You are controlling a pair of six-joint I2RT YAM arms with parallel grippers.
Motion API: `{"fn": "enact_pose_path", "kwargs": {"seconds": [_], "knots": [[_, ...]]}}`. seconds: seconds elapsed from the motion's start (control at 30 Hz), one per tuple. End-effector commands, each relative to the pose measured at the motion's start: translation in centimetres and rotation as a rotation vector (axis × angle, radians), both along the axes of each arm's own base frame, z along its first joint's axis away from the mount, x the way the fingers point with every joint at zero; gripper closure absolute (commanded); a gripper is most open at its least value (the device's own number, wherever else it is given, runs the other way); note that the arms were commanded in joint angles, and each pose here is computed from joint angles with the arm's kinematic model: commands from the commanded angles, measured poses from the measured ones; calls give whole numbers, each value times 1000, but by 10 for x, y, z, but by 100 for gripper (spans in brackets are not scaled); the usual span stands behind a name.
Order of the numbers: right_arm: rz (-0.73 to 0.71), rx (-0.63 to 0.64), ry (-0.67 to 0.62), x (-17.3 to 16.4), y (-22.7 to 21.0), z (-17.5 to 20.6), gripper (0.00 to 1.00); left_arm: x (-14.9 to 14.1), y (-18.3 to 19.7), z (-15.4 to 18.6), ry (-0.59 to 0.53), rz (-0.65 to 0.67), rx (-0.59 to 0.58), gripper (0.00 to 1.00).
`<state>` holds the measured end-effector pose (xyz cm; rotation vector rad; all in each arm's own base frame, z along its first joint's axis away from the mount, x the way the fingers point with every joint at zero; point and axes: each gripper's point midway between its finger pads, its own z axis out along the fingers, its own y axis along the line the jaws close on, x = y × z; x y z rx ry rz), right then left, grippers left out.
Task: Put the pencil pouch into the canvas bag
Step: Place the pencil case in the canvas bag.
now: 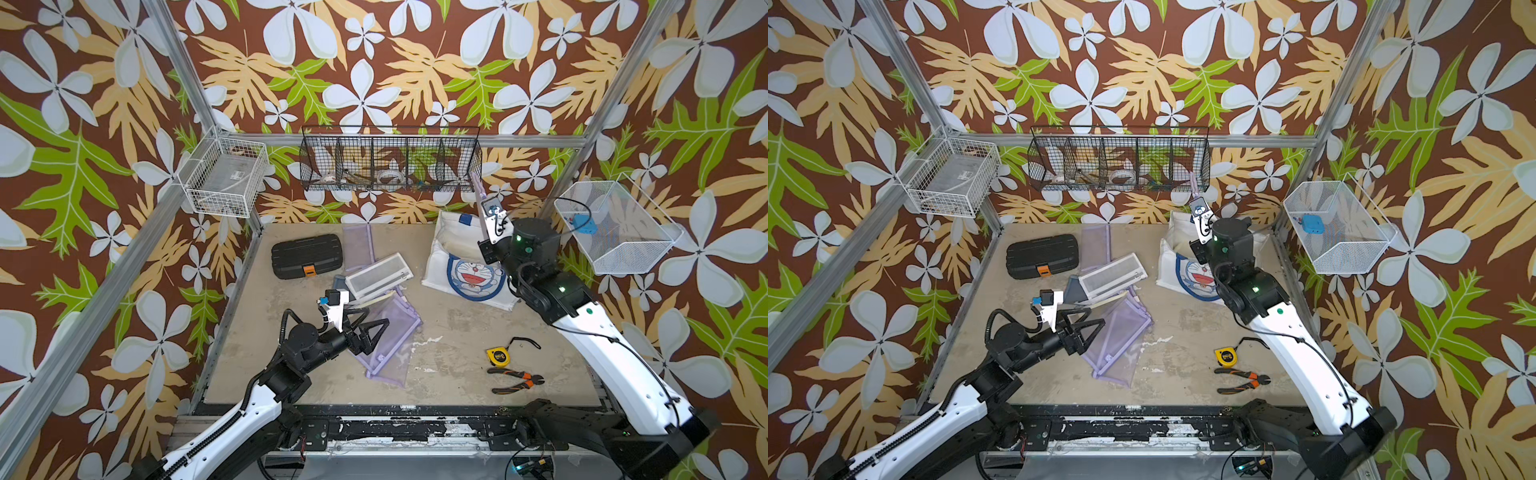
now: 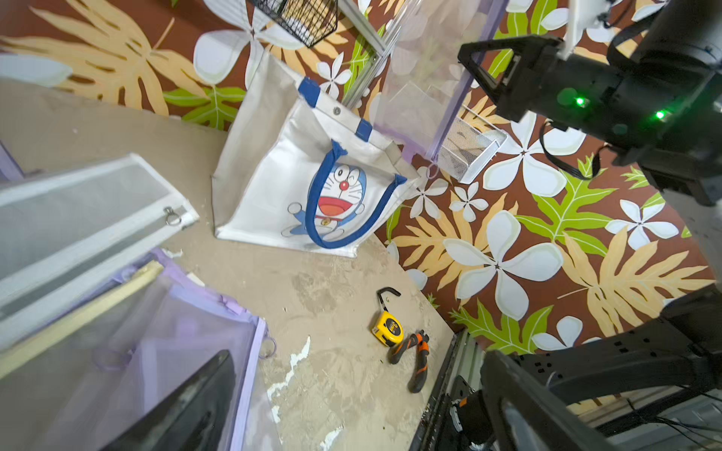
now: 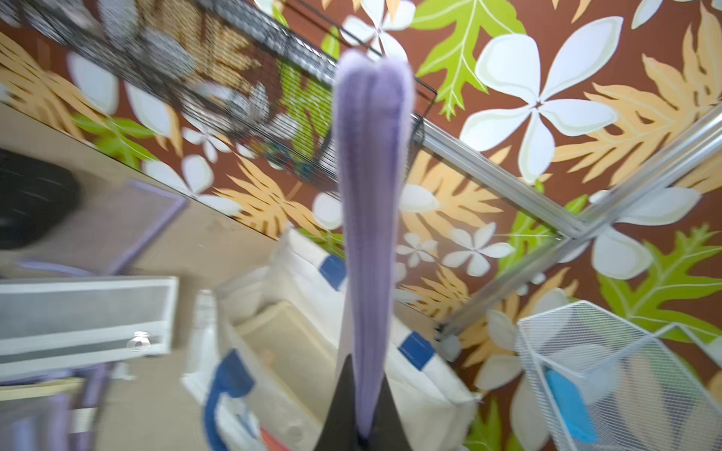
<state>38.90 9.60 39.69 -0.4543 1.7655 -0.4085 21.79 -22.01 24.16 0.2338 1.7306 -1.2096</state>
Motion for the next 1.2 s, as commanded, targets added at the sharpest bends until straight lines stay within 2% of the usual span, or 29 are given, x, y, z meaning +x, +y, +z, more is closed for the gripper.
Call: {"fn": "enact_pose_path", "kwargs": {"seconds": [0.0, 0.17, 0.53, 0.63, 0.7, 0.77, 0.9, 1.07, 1.17], "knots": [[-113, -242, 72, 15, -28, -20, 100, -6, -5, 14, -21, -47, -79, 0], [-144, -374, 114, 35, -40, -47, 100, -11, -9, 17, -26, -88, -108, 0], [-80, -436, 273, 50, -36, -113, 99, -11, -8, 12, -13, -96, -134, 0], [-72, -424, 291, 52, -34, -121, 90, -5, -6, 5, 4, -62, -102, 0], [-71, -419, 294, 52, -33, -123, 75, 0, -4, -1, 22, -36, -75, 0], [-60, -403, 295, 53, -31, -122, 64, 2, -3, -3, 28, -22, -60, 0], [-47, -365, 282, 51, -27, -116, 51, 9, -1, -9, 51, 16, -24, 1], [-60, -319, 250, 42, -20, -100, 42, 26, 6, -39, 149, 102, 106, 5], [-22, -188, 213, 28, -1, -79, 41, 34, 8, -59, 209, 125, 193, 11]]}}
